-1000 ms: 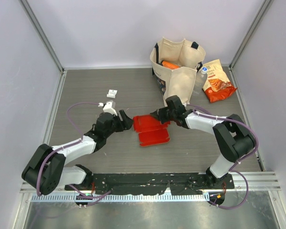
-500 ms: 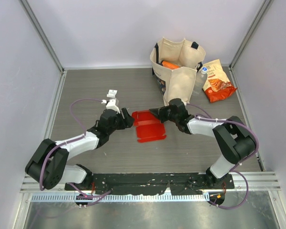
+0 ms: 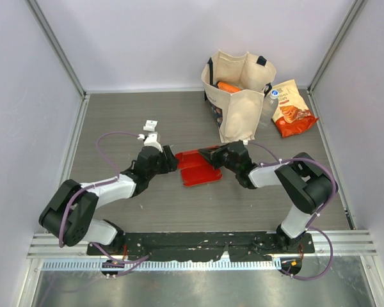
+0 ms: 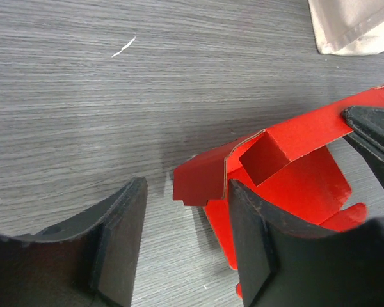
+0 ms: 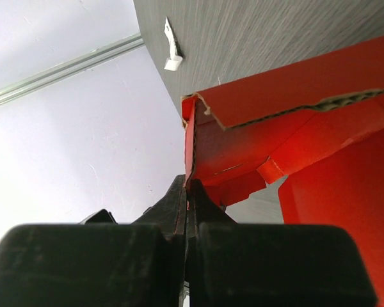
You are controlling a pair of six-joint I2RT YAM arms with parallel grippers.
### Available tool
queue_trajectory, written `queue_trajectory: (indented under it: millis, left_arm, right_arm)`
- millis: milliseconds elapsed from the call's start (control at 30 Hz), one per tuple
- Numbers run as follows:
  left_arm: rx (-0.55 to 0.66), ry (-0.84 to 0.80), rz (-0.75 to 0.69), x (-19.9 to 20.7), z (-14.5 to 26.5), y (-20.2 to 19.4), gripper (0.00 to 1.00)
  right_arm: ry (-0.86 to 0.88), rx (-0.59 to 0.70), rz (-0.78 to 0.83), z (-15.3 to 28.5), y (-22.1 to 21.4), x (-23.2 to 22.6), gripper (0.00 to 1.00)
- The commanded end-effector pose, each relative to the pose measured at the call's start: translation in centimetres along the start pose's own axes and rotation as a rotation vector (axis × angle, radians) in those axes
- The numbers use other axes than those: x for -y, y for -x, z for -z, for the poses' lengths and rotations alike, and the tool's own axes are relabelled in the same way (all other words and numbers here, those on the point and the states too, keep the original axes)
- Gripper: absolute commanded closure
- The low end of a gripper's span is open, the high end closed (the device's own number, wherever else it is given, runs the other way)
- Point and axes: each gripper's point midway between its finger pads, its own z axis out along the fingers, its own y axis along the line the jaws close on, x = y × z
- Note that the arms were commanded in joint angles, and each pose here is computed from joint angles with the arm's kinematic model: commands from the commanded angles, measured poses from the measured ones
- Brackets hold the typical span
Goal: Fold the paper box
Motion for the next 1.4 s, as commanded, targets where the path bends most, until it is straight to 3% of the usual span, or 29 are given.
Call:
queue_trajectory:
  millis: [0,233,433,800,933,1167,1367]
  left_arm:
    - [0.057,-0.008,-0.022,0.8,-0.5,1.6,0.45]
    - [0.030,-0.030,0.009,1.0,-0.9,0.5,0.56]
    - [-0.052,-0.184,0.152,5.1,-1.3,-1.4,0.76]
    - [-0.079,-0.379,0.193,10.0,-0.3,-1.0,0.84]
    - [-0.083,-0.423,0.146,11.6,0.0,-1.6,0.85]
    - [-0.122,-0.325,0.087,9.3,-1.9,-3.6,0.83]
    - [-0.118,-0.309,0.056,8.2,-0.7,-4.1,0.66]
  right_arm:
    - [0.062,0.025,0.027,0.1,0.2,-0.6,1.00]
    - [0.037,0.034,0.022,0.5,0.3,1.4,1.00]
    - [0.058,0.036,0.002,0.6,-0.1,1.1,1.00]
    - [0.071,0.050,-0.030,1.2,-0.2,2.2,0.99]
    - [0.092,0.042,-0.043,1.2,-0.5,2.1,1.00]
    - [0.089,0.046,-0.035,1.5,-0.5,2.4,1.00]
    - [0.086,0.029,0.048,1.9,-0.9,2.7,1.00]
